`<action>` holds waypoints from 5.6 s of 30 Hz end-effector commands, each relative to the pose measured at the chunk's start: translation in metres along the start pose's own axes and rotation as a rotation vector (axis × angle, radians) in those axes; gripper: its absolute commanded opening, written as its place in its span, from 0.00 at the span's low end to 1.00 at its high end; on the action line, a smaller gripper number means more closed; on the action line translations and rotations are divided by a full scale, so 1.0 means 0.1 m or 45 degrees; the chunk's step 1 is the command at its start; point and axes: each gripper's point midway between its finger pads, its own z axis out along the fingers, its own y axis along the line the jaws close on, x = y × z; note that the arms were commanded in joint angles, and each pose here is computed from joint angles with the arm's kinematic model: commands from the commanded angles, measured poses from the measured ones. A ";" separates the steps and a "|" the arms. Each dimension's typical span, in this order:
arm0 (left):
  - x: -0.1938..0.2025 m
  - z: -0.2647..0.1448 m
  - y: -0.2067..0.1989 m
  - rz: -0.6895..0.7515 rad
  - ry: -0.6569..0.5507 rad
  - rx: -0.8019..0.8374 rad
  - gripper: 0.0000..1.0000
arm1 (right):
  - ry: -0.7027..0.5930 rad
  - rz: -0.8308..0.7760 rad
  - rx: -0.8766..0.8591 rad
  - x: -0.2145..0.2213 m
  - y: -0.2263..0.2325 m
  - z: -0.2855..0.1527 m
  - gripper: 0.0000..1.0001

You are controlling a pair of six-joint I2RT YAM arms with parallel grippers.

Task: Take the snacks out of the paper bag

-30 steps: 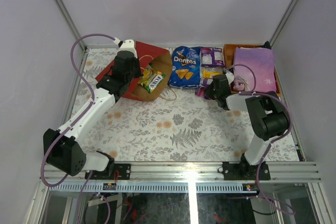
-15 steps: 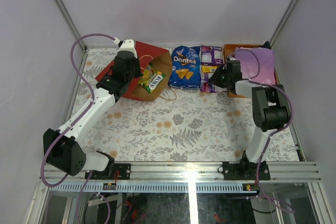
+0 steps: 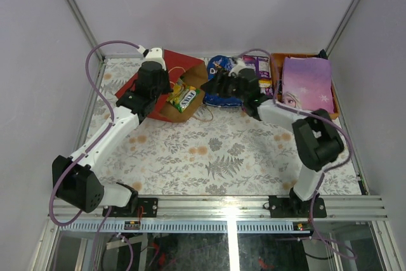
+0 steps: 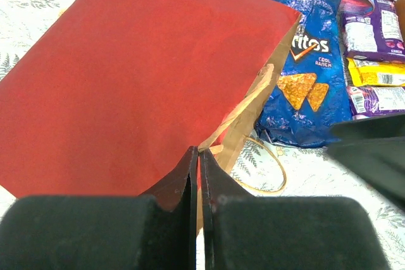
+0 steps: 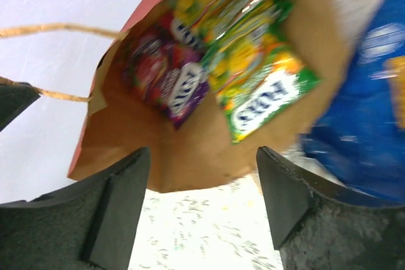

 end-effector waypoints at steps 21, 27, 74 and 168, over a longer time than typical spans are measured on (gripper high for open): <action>-0.04 -0.04 -0.09 -0.002 0.010 0.067 0.00 | 0.127 0.273 0.173 1.08 -0.07 1.08 0.71; -0.05 -0.05 -0.09 0.002 0.000 0.069 0.00 | 0.111 0.262 0.217 1.07 -0.17 1.21 0.65; -0.11 -0.14 -0.10 0.016 -0.022 0.043 0.00 | -0.102 0.135 -0.074 -0.11 1.11 0.23 0.00; -0.03 -0.12 -0.10 0.085 -0.064 0.057 0.02 | -0.604 0.706 1.538 -0.14 -1.77 -3.65 0.00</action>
